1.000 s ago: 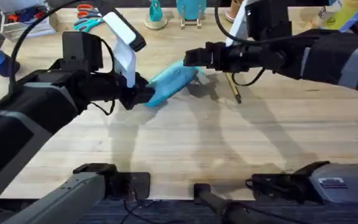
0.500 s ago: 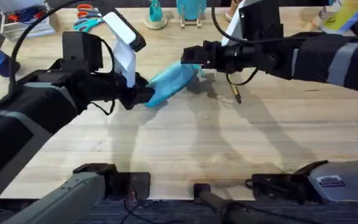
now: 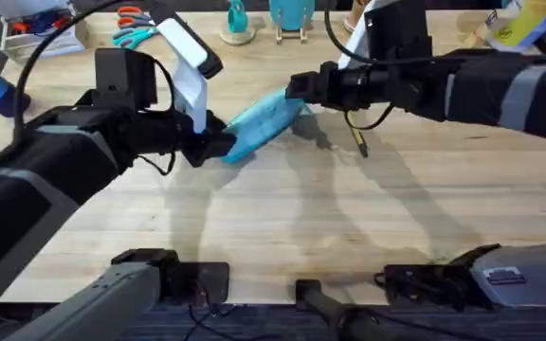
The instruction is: Unzip the bag, pick up the pens from the table one at a time and place them inside, then zip the bag closed.
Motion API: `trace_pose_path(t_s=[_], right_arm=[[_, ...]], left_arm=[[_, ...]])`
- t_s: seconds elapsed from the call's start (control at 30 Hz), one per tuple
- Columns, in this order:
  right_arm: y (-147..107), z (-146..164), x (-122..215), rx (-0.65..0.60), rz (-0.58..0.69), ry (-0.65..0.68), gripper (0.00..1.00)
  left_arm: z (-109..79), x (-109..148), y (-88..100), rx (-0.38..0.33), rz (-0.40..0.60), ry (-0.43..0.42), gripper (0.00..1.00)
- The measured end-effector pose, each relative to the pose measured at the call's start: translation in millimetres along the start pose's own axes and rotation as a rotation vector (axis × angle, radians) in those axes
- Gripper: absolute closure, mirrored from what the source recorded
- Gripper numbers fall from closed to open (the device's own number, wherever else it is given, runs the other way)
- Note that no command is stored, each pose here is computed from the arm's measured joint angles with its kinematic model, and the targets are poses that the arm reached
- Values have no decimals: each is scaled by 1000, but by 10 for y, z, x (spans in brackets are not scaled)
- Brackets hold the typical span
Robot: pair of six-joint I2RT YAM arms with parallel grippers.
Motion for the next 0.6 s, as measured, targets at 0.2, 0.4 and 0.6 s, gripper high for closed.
trace_pose_path(t_s=[0.2, 0.4, 0.6], right_arm=[[1, 2, 0, -7, 0, 1, 907], [-4, 12, -3, -16, 2, 3, 970], [-5, 13, -3, -16, 2, 4, 970]], left_arm=[[-1, 0, 1, 0, 0, 0, 959], [-1, 0, 0, 0, 0, 0, 959], [0, 0, 0, 0, 0, 0, 959]])
Point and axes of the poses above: each hand's point on the last joint's axis, 136 mm out from that joint toward the fingers, its own x axis back along the fingers, its own z axis along the line the jaws close on, y = z × x, the point moved 5 cm from there along x, back along the fingers, and after that the axes turned 10 degrees about -x, right-handed, at the moved point
